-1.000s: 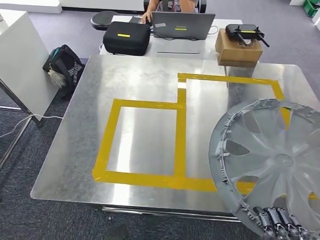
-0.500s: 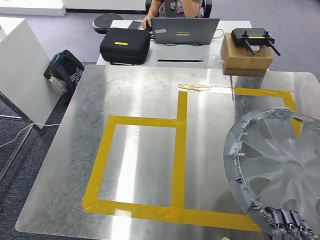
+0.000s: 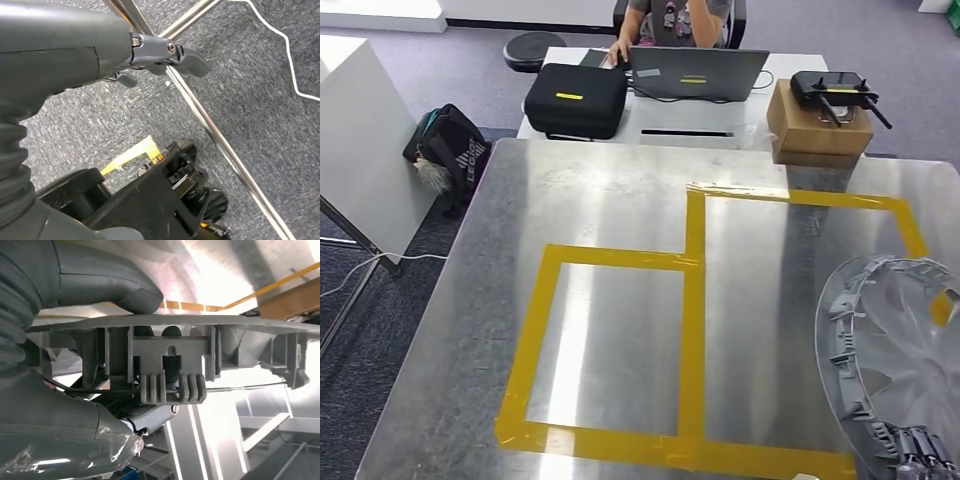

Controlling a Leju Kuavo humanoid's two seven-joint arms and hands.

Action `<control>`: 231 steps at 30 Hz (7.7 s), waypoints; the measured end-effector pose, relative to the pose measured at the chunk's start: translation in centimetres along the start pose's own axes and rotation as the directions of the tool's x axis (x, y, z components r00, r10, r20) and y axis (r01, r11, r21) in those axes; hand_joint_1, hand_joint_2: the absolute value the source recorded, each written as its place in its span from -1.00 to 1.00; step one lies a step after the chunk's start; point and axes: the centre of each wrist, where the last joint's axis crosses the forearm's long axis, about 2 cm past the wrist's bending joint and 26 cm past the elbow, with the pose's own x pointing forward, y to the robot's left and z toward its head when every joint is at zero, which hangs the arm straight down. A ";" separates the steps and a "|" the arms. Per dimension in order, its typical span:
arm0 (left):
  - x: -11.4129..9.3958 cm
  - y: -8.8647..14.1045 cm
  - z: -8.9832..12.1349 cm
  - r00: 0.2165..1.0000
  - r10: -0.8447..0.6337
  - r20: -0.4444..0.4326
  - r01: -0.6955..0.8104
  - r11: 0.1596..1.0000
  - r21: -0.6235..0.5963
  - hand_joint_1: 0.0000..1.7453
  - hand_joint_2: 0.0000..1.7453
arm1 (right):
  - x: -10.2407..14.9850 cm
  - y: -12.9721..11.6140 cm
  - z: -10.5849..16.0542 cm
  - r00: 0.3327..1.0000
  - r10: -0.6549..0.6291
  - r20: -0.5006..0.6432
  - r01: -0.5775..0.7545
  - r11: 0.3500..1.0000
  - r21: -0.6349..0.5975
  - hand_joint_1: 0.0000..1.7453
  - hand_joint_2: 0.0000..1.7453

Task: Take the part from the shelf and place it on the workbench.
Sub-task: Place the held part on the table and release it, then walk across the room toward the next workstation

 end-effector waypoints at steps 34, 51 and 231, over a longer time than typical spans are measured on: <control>-0.8 1.2 0.0 1.000 0.001 -0.003 -0.001 1.000 0.012 -1.00 1.00 | -4.4 3.0 -0.1 0.998 -0.052 -0.019 0.056 0.931 0.360 1.00 1.00; -1.1 1.7 0.0 1.000 -0.009 -0.004 0.009 1.000 0.009 -1.00 1.00 | -3.8 4.2 -0.7 0.999 -0.046 -0.024 0.052 0.917 0.396 1.00 1.00; -6.6 -1.4 3.2 0.966 0.255 -0.029 -0.252 0.964 0.088 -1.00 -1.00 | 0.1 21.4 10.9 0.131 -0.361 -0.923 0.903 0.428 -0.039 -1.00 -1.00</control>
